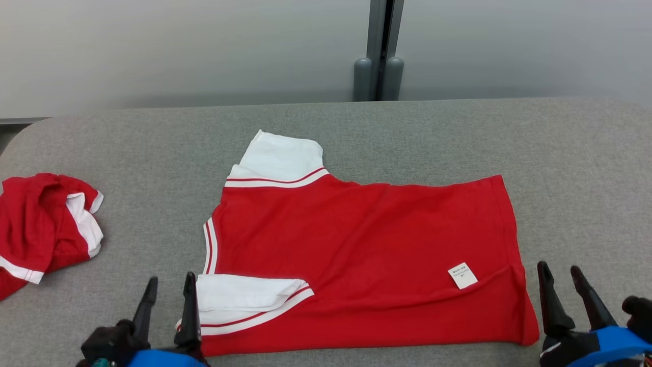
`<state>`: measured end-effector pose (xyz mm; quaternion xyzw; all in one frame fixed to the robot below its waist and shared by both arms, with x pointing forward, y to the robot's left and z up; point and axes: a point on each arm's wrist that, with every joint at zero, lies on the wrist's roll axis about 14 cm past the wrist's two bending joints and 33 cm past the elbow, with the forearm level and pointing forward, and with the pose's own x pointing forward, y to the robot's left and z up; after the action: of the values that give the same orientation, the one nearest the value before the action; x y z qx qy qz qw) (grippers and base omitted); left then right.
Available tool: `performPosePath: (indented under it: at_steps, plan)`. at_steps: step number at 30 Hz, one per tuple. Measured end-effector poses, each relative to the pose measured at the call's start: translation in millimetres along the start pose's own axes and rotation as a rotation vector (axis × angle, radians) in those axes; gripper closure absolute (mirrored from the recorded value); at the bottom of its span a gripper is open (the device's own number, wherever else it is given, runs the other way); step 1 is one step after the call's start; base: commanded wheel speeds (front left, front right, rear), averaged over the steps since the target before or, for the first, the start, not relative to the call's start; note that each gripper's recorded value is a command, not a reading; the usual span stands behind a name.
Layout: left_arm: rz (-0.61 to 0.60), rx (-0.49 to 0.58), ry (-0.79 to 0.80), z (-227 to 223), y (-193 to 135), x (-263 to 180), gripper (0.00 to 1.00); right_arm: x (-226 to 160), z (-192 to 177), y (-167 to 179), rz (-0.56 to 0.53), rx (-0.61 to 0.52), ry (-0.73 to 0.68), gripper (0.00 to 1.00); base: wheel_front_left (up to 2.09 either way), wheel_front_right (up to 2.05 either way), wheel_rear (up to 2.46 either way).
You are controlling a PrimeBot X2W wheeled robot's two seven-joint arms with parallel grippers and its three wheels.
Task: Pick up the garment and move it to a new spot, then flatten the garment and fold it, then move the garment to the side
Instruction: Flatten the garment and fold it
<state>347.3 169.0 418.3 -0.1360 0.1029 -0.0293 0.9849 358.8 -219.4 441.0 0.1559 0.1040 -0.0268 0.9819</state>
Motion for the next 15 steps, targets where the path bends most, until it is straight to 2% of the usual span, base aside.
performPosePath:
  at_steps: [7, 15]
  plan:
    - [-0.049, 0.075, -0.202, 68.3, -11.3, 23.0, 0.00, 19.2, 46.0, 36.9, 0.098, -0.075, -0.185, 0.00, 0.00, 0.00, 0.00]
    - [-0.064, 0.144, -0.289, 101.0, -15.4, 40.3, 0.00, 32.1, 65.0, 65.0, 0.167, -0.108, -0.270, 0.00, 0.00, 0.00, 0.00]
